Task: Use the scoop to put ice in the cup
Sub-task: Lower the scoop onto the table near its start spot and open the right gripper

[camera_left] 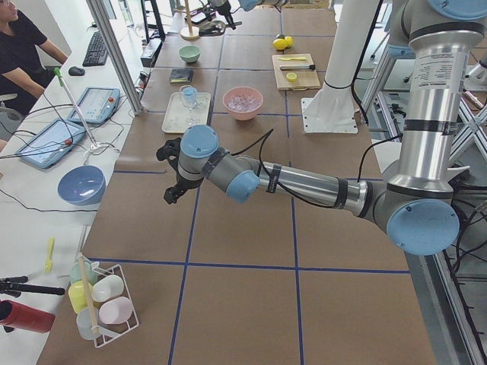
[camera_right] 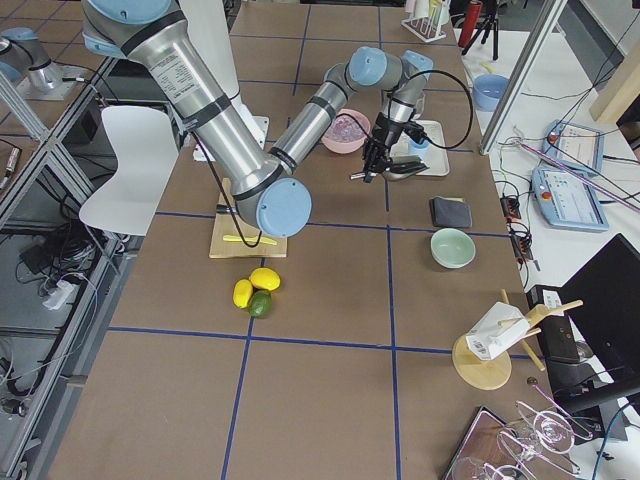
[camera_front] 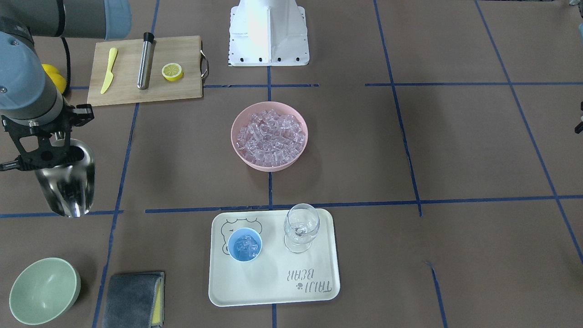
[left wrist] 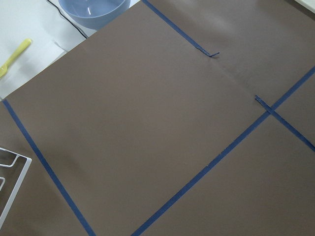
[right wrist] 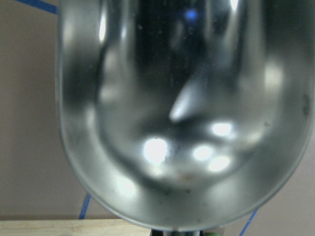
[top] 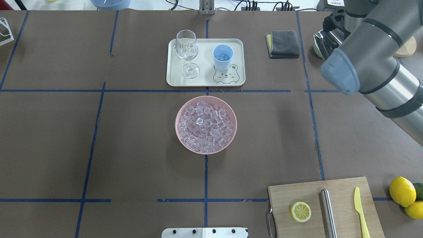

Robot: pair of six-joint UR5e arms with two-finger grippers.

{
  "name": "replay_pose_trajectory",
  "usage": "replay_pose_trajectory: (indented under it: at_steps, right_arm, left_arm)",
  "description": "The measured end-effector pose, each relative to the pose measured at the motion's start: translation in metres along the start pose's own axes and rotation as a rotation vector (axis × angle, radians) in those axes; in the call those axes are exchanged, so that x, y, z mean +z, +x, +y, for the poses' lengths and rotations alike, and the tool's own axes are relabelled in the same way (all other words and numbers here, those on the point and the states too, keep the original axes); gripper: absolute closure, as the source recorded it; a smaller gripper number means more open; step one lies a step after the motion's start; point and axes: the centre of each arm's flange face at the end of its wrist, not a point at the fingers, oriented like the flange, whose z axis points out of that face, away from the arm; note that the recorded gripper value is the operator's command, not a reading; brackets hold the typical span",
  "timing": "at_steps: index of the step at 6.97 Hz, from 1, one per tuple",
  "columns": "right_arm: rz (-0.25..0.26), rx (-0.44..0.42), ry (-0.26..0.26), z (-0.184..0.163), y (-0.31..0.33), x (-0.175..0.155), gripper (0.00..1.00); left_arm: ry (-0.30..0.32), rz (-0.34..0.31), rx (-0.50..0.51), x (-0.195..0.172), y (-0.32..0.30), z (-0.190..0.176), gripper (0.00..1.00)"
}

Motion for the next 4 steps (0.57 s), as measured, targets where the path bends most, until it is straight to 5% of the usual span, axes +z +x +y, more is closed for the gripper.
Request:
replay_pose_trajectory:
  at_steps: [1,4]
  right_arm:
    - [-0.006,0.102,-0.004,0.011,0.009,0.027,1.00]
    - [-0.096,0.223,0.047,0.057,0.025,0.114,1.00]
  left_arm:
    - [-0.001,0.000,-0.001,0.000,0.000,0.000,0.00]
    - [-0.015,0.003,-0.018,0.004,-0.002,0.013,0.00]
